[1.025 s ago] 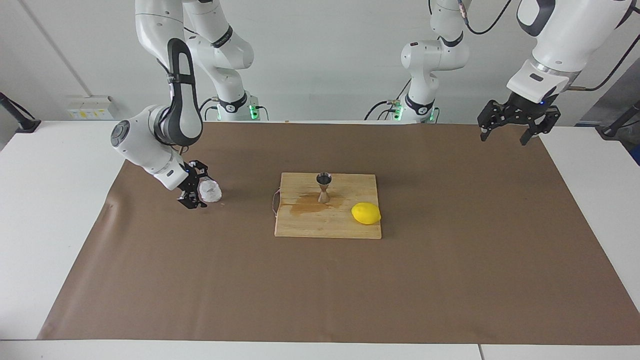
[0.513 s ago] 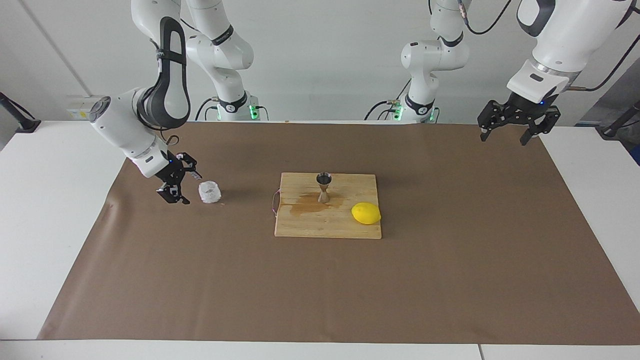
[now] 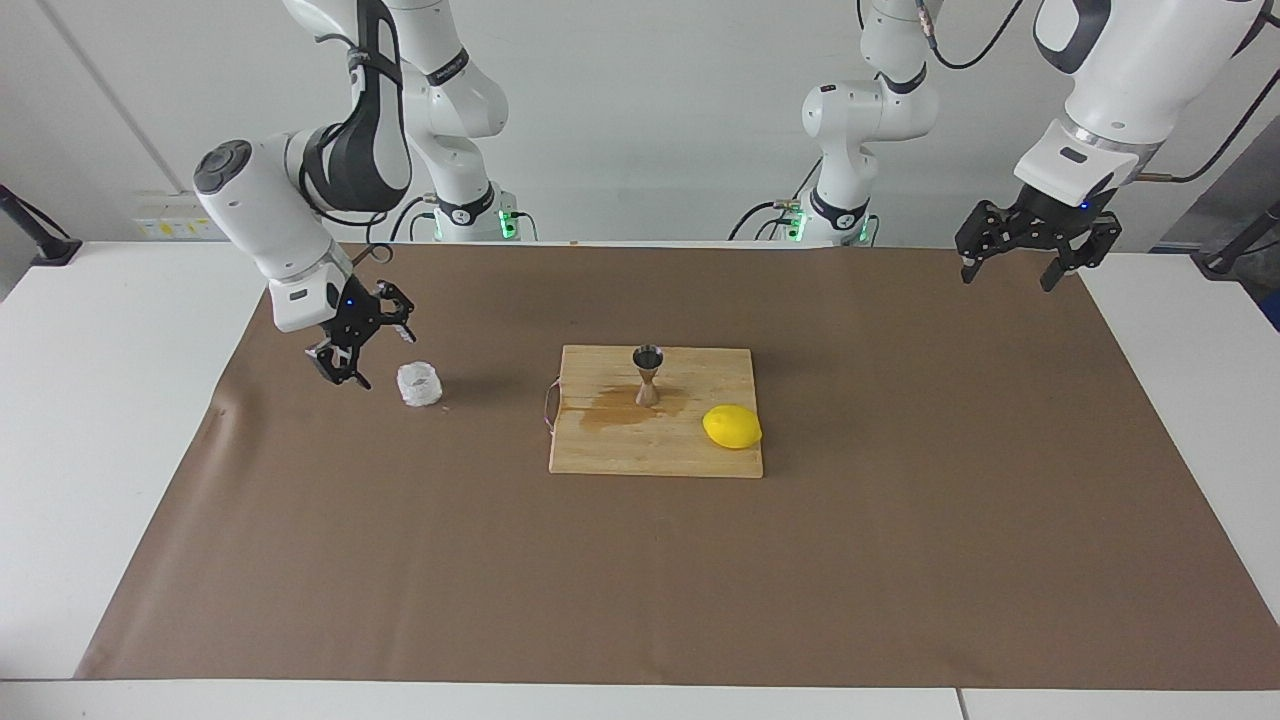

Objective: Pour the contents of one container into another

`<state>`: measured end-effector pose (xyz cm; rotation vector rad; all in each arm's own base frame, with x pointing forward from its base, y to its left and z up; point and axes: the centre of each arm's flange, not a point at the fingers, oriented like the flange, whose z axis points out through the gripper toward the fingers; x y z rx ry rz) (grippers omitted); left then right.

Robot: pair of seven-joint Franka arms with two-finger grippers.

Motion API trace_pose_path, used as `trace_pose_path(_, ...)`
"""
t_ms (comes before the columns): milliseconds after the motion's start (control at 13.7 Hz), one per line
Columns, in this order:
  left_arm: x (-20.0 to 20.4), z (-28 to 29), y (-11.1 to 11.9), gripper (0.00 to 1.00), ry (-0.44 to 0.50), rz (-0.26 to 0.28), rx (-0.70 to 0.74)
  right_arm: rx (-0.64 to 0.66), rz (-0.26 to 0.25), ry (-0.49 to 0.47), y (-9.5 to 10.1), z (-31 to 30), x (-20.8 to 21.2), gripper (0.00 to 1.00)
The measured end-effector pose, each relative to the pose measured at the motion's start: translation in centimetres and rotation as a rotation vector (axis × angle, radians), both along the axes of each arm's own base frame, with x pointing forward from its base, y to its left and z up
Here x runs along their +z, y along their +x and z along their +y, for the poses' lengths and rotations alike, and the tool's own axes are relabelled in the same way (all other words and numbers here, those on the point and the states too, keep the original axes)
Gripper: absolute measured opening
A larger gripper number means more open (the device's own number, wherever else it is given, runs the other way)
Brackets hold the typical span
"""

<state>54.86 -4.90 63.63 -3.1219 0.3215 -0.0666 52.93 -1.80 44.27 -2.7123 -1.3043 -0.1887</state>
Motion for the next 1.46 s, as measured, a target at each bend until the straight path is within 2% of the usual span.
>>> trace_pose_path(146,0.0,0.0,0.0,1.0,0.0,0.0,0.0,-0.16,0.011,-0.035,0.5,2.0,3.4,1.0)
trace_pose_path(439,0.0,0.0,0.0,1.0,-0.001,0.0,0.0,-0.517,0.036,-0.033,1.3,2.8,8.1,1.0)
trace_pose_path(659,0.0,0.0,0.0,1.0,-0.001,0.0,0.0,-0.712,0.044,-0.062,1.5,3.7,11.6,1.0)
trace_pose_path(879,0.0,0.0,0.0,1.0,-0.001,0.0,0.0,-0.886,0.077,-0.077,1.0,4.4,16.5,1.0)
trace_pose_path(1098,0.0,0.0,0.0,1.0,-0.001,-0.001,0.0,-0.971,0.115,-0.085,0.7,5.5,20.1,1.0)
trace_pose_path(1464,0.0,0.0,0.0,1.0,-0.001,-0.001,0.0,-0.979,0.149,-0.103,0.9,6.3,19.6,1.0)
